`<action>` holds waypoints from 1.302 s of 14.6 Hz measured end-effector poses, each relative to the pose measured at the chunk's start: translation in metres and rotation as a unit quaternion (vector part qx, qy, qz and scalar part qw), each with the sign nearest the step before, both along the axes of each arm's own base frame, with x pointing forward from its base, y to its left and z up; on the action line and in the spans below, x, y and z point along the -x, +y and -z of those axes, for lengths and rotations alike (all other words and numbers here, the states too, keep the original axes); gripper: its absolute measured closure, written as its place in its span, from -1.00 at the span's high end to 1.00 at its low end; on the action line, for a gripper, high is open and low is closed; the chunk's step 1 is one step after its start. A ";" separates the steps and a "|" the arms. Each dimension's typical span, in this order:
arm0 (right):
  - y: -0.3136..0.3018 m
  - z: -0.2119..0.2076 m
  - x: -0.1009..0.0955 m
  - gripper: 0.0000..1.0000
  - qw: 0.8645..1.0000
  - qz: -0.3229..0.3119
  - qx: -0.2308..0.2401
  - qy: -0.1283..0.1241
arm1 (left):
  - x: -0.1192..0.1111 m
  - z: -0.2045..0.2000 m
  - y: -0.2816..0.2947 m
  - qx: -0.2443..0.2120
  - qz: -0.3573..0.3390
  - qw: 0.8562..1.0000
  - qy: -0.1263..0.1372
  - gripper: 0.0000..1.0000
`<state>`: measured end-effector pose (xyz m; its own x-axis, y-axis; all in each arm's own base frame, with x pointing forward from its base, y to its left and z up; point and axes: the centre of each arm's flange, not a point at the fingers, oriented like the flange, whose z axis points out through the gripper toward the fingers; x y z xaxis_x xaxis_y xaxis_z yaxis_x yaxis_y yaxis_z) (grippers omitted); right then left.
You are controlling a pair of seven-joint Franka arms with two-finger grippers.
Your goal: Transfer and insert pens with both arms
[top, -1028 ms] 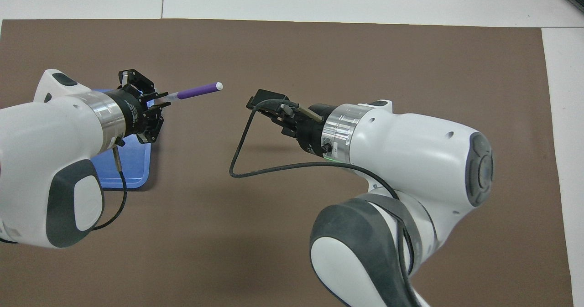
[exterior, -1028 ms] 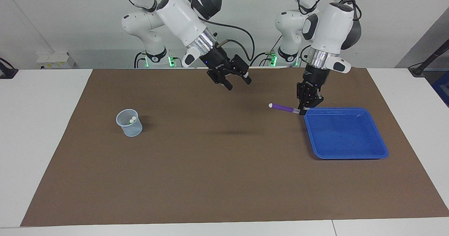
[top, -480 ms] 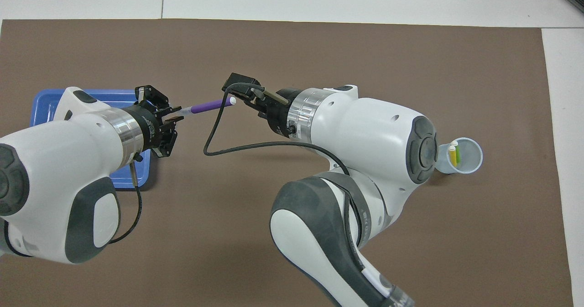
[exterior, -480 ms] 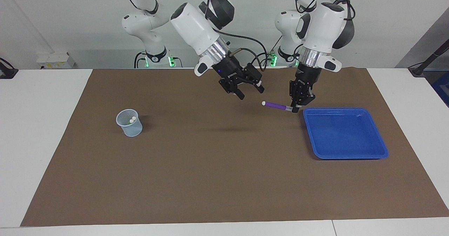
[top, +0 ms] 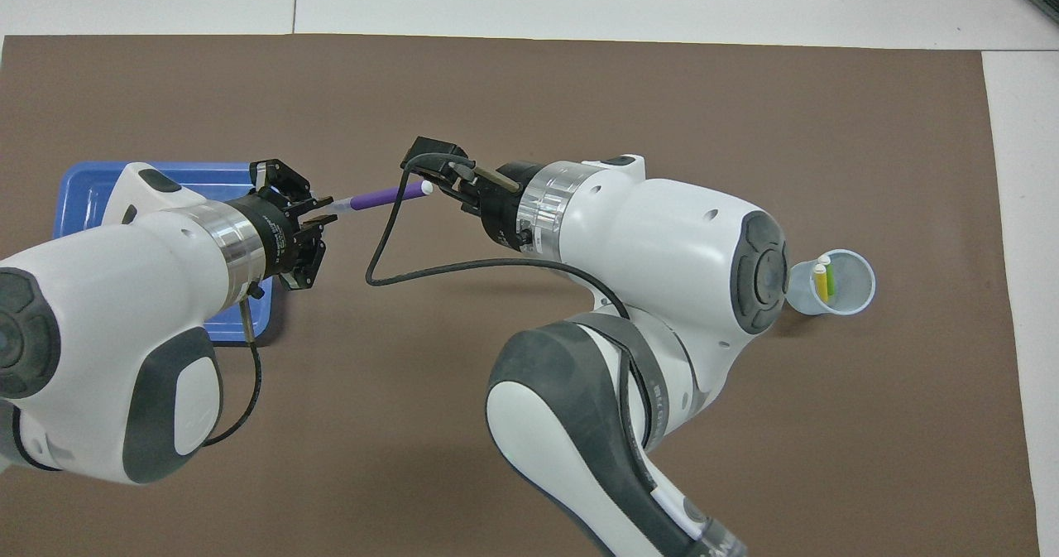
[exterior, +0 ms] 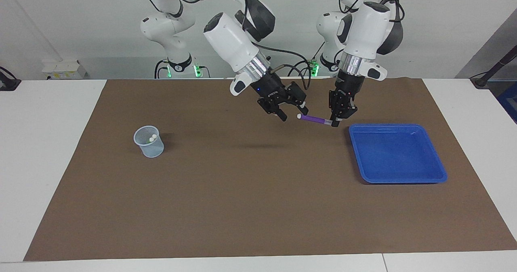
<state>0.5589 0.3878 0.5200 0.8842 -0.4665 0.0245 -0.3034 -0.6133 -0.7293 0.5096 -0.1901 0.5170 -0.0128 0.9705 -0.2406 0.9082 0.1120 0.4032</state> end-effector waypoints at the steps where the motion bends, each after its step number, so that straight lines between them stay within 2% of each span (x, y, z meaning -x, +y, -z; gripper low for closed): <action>1: 0.003 0.003 0.001 0.60 1.000 -0.002 0.001 0.002 | 0.000 -0.001 0.000 0.000 -0.001 1.000 0.000 -0.70; 3: 0.008 0.009 0.002 0.60 1.000 -0.006 0.004 0.005 | 0.001 -0.001 -0.001 0.001 -0.002 1.000 -0.001 -0.70; 4: 0.009 0.010 0.001 0.47 1.000 -0.006 0.004 0.005 | 0.002 -0.001 -0.001 0.001 -0.002 1.000 -0.001 -0.70; 7: 0.012 -0.002 -0.004 0.41 1.000 -0.005 -0.004 -0.006 | 0.004 -0.002 -0.004 0.001 -0.001 1.000 -0.001 -0.70; 10: 0.013 -0.005 -0.005 -0.18 1.000 -0.005 -0.006 -0.009 | 0.005 -0.002 -0.005 0.001 0.000 1.000 -0.001 -0.70; 14: 0.014 -0.004 -0.005 -0.20 1.000 -0.005 -0.006 -0.009 | 0.005 -0.002 -0.005 0.005 -0.008 1.000 0.001 -0.70; 15: 0.014 -0.004 -0.005 -0.34 1.000 -0.006 -0.006 -0.009 | 0.005 -0.002 -0.005 0.006 -0.010 1.000 0.001 -0.70; 17: 0.015 -0.004 -0.005 -0.43 1.000 -0.006 -0.006 -0.008 | 0.005 -0.002 -0.005 0.007 -0.012 1.000 0.002 -0.70; 18: 0.015 -0.006 -0.005 -0.61 1.000 -0.004 -0.010 -0.009 | 0.006 -0.001 -0.006 0.007 -0.012 1.000 0.004 -0.70; 19: 0.016 -0.007 -0.005 -0.62 1.000 -0.004 -0.011 -0.011 | 0.006 0.000 -0.007 0.007 -0.013 1.000 0.004 -0.70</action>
<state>0.5637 0.4039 0.5274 0.8874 -0.4597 0.0329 -0.2825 -0.5989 -0.7494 0.5031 -0.1971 0.5170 -0.0408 0.9663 -0.2543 0.9077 0.1422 0.3947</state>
